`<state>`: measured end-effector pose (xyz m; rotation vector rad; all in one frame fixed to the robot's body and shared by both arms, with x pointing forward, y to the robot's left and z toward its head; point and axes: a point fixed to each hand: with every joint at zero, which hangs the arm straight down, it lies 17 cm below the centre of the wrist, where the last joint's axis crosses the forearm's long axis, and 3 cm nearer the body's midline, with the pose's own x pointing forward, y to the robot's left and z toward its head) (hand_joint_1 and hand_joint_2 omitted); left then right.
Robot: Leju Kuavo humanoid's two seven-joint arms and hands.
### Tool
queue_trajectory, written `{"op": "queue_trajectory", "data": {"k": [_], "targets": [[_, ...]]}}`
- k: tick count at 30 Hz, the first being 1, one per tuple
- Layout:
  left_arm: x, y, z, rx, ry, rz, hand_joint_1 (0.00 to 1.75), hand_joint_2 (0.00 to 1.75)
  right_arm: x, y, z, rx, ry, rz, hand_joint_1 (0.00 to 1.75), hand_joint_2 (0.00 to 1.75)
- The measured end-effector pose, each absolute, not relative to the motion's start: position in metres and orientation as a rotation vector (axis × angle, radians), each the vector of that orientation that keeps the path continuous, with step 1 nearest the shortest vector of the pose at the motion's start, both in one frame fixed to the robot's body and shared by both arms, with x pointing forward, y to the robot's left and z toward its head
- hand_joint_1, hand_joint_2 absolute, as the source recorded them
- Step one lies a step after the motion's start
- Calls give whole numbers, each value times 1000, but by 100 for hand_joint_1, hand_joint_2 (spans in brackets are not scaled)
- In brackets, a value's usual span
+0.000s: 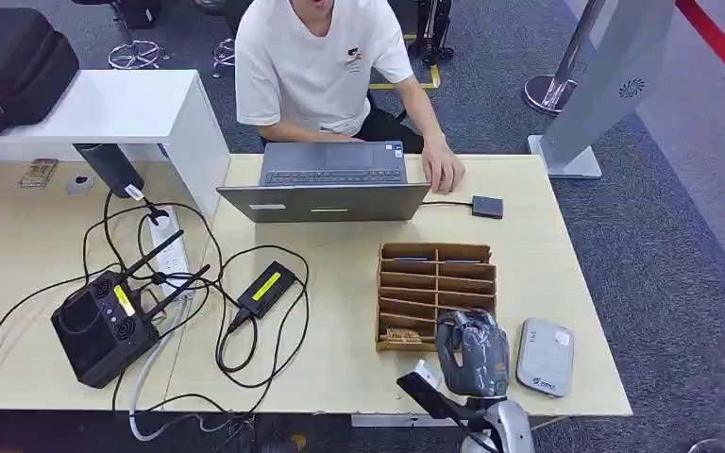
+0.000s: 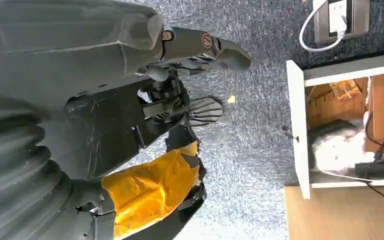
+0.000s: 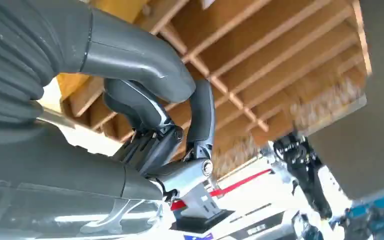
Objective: Pass the card to the sensor for recognition and then transmit it.
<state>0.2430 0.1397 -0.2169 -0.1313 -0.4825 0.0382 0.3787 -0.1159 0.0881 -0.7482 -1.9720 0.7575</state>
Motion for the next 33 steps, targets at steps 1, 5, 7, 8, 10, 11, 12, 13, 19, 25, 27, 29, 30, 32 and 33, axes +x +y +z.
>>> {"op": "queue_trajectory", "data": {"k": [1, 5, 7, 8, 10, 11, 12, 13, 19, 25, 27, 29, 30, 32, 33], "targets": [[243, 140, -217, -130, -484, 38, 0, 175, 376, -117, 95, -751, -1992, 741, 175, 175], [243, 141, -217, -129, -484, 37, 0, 175, 370, -114, 115, -758, -2042, 706, 175, 175], [243, 141, -217, -129, -485, 37, 0, 175, 367, -112, 124, -759, -2064, 693, 175, 175], [243, 142, -217, -128, -485, 37, 0, 175, 366, -112, 127, -760, -2071, 686, 175, 175], [243, 142, -217, -128, -485, 37, 0, 175, 364, -111, 133, -759, -2085, 674, 175, 175], [243, 142, -217, -128, -485, 37, 0, 175, 363, -110, 135, -759, -2091, 672, 175, 175], [243, 142, -217, -128, -485, 37, 0, 175, 362, -110, 137, -757, -2096, 667, 9, 175], [243, 142, -217, -128, -485, 37, 0, 175, 362, -110, 138, -755, -2100, 662, 0, 175], [244, 143, -217, -128, -488, 37, 0, 175, 360, -107, 140, -732, -2099, 649, 0, 175], [244, 143, -217, -128, -489, 37, 0, 175, 358, -103, 140, -720, -2102, 661, 0, 175], [244, 143, -217, -128, -489, 37, 0, 175, 358, -102, 139, -717, -2101, 662, 0, 175], [244, 143, -217, -128, -489, 37, 0, 175, 358, -101, 140, -715, -2103, 666, 0, 175], [244, 143, -217, -128, -489, 37, 0, 175, 358, -100, 140, -714, -2103, 667, 0, 175], [244, 143, -217, -128, -489, 37, 0, 175, 357, -100, 140, -713, -2104, 668, 0, 175], [244, 143, -217, -128, -489, 37, 0, 175, 357, -100, 140, -713, -2105, 670, 0, 175]]}}
